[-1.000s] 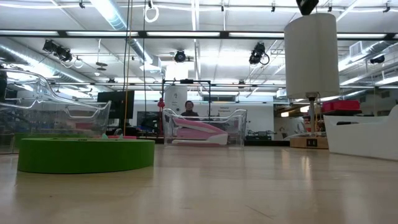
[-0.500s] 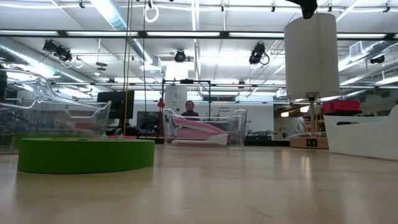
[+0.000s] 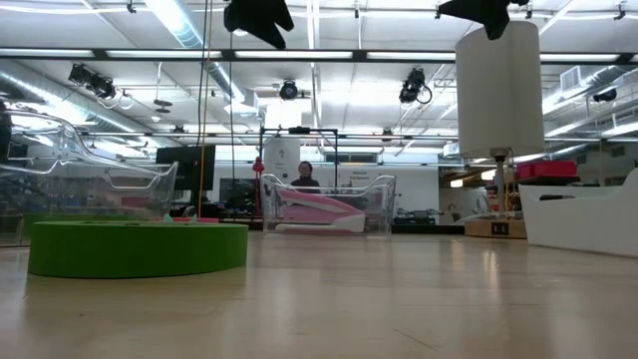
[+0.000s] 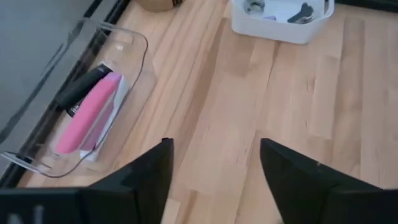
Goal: Pick and place Stapler, Stapler remover, tape
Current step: Put the green tape into the bottom transparent bin
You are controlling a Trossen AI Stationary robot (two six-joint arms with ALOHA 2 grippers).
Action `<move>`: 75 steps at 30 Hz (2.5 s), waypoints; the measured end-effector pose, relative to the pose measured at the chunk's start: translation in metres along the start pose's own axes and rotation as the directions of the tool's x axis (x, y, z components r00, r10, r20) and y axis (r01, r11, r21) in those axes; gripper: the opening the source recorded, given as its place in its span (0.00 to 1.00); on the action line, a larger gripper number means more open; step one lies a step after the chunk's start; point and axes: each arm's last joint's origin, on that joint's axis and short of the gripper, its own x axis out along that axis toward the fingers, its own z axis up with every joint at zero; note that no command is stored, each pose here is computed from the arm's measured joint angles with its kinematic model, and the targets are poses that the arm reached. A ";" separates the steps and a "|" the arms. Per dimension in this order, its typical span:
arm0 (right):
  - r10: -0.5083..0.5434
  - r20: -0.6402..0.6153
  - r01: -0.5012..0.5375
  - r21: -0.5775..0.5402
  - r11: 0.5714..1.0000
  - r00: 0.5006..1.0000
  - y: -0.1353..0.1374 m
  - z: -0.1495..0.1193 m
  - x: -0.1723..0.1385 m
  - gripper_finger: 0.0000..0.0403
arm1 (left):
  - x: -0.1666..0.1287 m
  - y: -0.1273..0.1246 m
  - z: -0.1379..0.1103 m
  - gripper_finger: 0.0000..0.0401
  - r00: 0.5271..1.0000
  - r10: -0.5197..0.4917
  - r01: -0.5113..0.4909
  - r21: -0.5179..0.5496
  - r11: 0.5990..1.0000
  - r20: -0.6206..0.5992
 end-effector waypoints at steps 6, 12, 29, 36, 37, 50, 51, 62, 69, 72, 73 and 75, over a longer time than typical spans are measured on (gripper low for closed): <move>0.005 -0.038 -0.005 0.019 1.000 0.999 0.000 -0.004 0.004 0.59 | 0.022 -0.003 -0.002 0.68 0.998 0.011 -0.017 -0.090 0.996 -0.059; 0.003 -0.053 -0.002 0.023 1.000 0.999 0.001 -0.006 0.008 0.58 | 0.045 0.002 -0.003 0.66 0.992 0.046 -0.071 -0.224 0.972 -0.115; 0.001 -0.070 0.000 0.020 1.000 0.998 0.001 -0.008 0.009 0.57 | 0.078 0.019 -0.012 0.57 0.961 0.034 -0.178 -0.522 0.834 -0.273; -0.001 -0.082 0.002 0.018 1.000 0.997 0.001 -0.009 0.009 0.57 | 0.091 -0.002 -0.021 0.55 0.932 -0.093 -0.088 -0.465 0.881 -0.351; -0.002 -0.088 0.003 0.017 1.000 0.996 0.001 -0.009 0.009 0.57 | 0.093 -0.006 -0.022 0.55 0.927 -0.107 -0.064 -0.432 0.900 -0.359; -0.003 -0.100 0.004 0.014 1.000 0.995 0.000 -0.011 0.009 0.57 | 0.090 -0.075 -0.049 0.56 0.877 -0.170 0.214 0.050 0.976 -0.449; -0.002 -0.102 0.003 0.015 1.000 0.995 0.001 -0.011 0.009 0.57 | 0.091 -0.079 -0.052 0.56 0.871 -0.167 0.230 0.083 0.970 -0.462; 0.022 -0.112 -0.019 0.029 0.999 0.994 0.001 -0.011 0.009 0.57 | 0.116 -0.114 -0.081 0.71 0.787 -0.202 0.377 0.194 0.906 -0.584; 0.023 -0.112 -0.019 0.032 0.999 0.993 0.001 -0.011 0.009 0.57 | 0.130 -0.124 -0.095 0.74 0.761 -0.166 0.401 0.253 0.881 -0.627; 0.042 -0.115 -0.038 0.034 0.999 0.993 0.002 -0.012 0.009 0.57 | 0.131 -0.124 -0.095 0.74 0.784 -0.120 0.386 0.326 0.863 -0.610; 0.046 -0.116 -0.042 0.035 0.999 0.992 0.002 -0.012 0.009 0.57 | 0.132 -0.124 -0.096 0.74 0.795 -0.101 0.377 0.357 0.854 -0.598; 0.048 -0.116 -0.044 0.035 0.998 0.992 0.002 -0.012 0.009 0.57 | 0.133 -0.124 -0.096 0.74 0.804 -0.074 0.372 0.400 0.838 -0.590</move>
